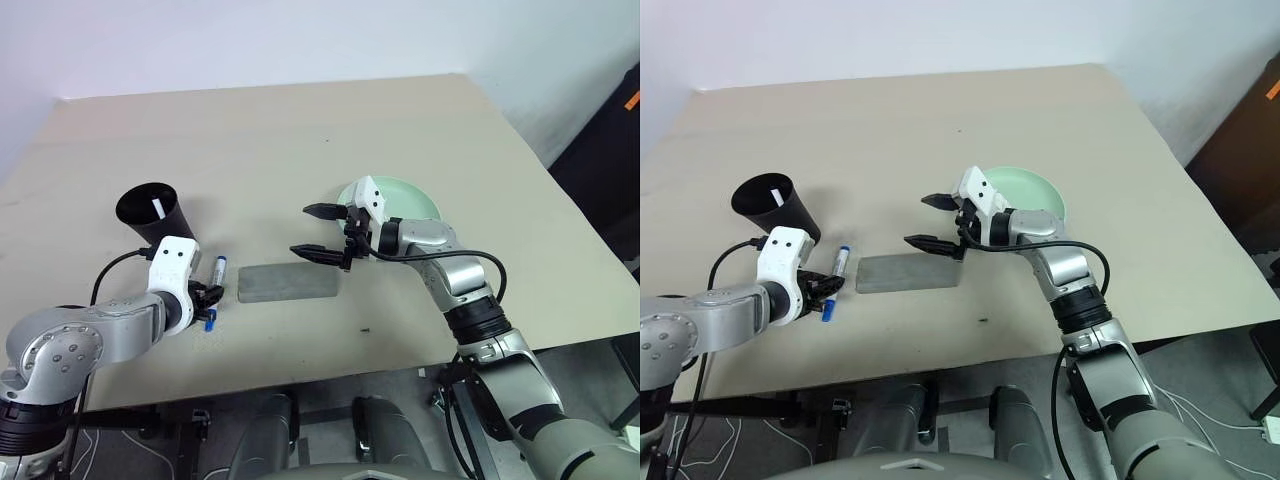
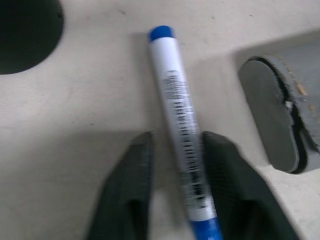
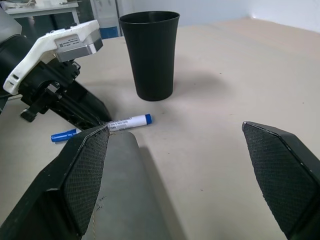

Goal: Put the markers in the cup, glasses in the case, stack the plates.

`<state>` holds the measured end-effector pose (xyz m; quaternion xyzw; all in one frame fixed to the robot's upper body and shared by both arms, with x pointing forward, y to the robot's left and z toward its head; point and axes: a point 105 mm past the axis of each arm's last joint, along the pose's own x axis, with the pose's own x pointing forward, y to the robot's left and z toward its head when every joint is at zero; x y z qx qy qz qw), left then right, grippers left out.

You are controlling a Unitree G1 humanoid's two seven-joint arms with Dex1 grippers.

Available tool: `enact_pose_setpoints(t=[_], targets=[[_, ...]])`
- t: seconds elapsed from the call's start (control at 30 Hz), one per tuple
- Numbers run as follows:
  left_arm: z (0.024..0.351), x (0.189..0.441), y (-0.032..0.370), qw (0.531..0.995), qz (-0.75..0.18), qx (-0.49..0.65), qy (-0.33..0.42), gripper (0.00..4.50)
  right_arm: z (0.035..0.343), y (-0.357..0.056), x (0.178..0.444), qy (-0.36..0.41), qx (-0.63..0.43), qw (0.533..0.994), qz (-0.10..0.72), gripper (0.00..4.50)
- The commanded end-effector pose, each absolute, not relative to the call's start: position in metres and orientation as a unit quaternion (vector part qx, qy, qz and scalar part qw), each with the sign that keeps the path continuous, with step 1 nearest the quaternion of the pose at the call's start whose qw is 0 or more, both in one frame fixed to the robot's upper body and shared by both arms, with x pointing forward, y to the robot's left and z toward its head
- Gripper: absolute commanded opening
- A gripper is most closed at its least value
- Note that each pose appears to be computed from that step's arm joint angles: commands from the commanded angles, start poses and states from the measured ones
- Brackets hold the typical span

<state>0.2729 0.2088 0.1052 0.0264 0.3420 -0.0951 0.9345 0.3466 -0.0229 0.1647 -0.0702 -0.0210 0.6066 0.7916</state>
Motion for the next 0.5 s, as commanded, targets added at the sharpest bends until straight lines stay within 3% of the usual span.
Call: enact_pose_setpoints(t=[0.03,0.3,0.5], targets=[[0.1,0.27,0.218,0.929,-0.082,0.031,0.36,0.26,0.178,-0.025,0.348,-0.049,-0.078,0.794,0.601,4.5],[0.107,0.27,0.216,0.926,-0.11,0.048,0.358,0.26,0.178,-0.028,0.35,-0.049,-0.083,0.8,0.592,4.5],[0.143,0.278,0.207,0.938,-0.178,0.068,0.289,0.26,0.177,-0.031,0.351,-0.049,-0.083,0.805,0.586,4.5]])
